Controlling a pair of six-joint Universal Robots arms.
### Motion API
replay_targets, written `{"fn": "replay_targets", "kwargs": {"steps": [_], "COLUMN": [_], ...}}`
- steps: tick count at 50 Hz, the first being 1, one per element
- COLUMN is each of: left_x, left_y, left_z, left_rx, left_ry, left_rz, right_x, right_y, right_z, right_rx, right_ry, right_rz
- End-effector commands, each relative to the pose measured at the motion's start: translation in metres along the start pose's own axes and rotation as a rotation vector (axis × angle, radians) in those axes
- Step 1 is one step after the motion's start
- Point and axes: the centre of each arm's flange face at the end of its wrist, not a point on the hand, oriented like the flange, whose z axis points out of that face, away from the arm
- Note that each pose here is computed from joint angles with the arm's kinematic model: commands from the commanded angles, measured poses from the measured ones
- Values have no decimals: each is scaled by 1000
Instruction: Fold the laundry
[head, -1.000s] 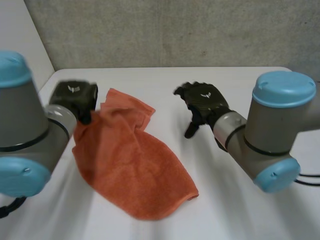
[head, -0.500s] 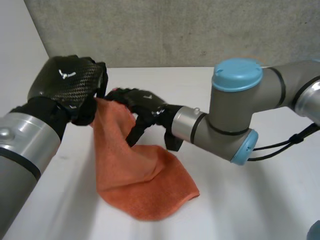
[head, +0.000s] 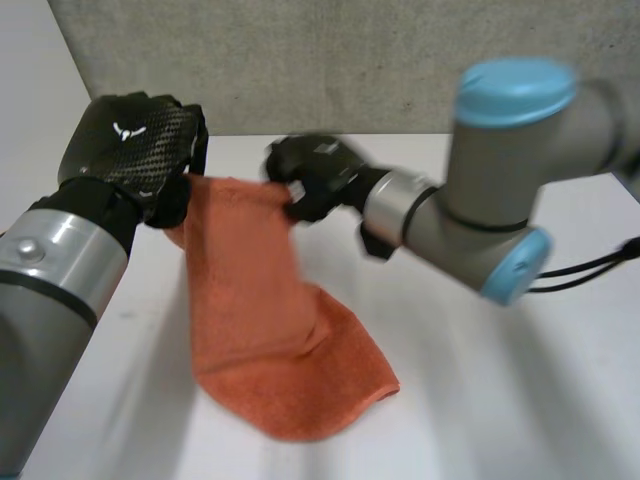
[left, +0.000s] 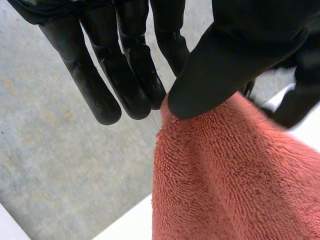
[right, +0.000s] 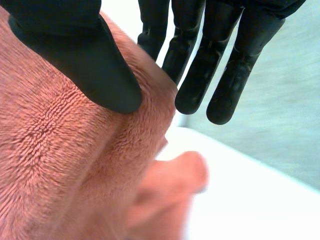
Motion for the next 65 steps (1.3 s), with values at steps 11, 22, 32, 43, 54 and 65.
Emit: {"fn": "replay_targets", "kwargs": {"steps": [11, 22, 32, 43, 54, 65], "left_x": [94, 138, 103, 53, 60, 77], "left_y": [49, 88, 80, 87, 132, 148], "left_z": [6, -22, 21, 98, 122, 119], "left_rx": [7, -153, -103, -43, -71, -73], "left_ry": [226, 330, 206, 318, 530, 672], "left_rz": [-48, -243, -285, -222, -123, -149], "right_x": [22, 20, 37, 29, -18, -53], "right_y": [-26, 37, 42, 20, -25, -64], "right_z": [-127, -171, -173, -173, -185, -196], "right_rx": [-75, -394, -378, -164, 98, 268], "right_ry": [411, 433, 522, 581, 440, 367], "right_rz": [-333, -613, -637, -732, -744, -802]}}
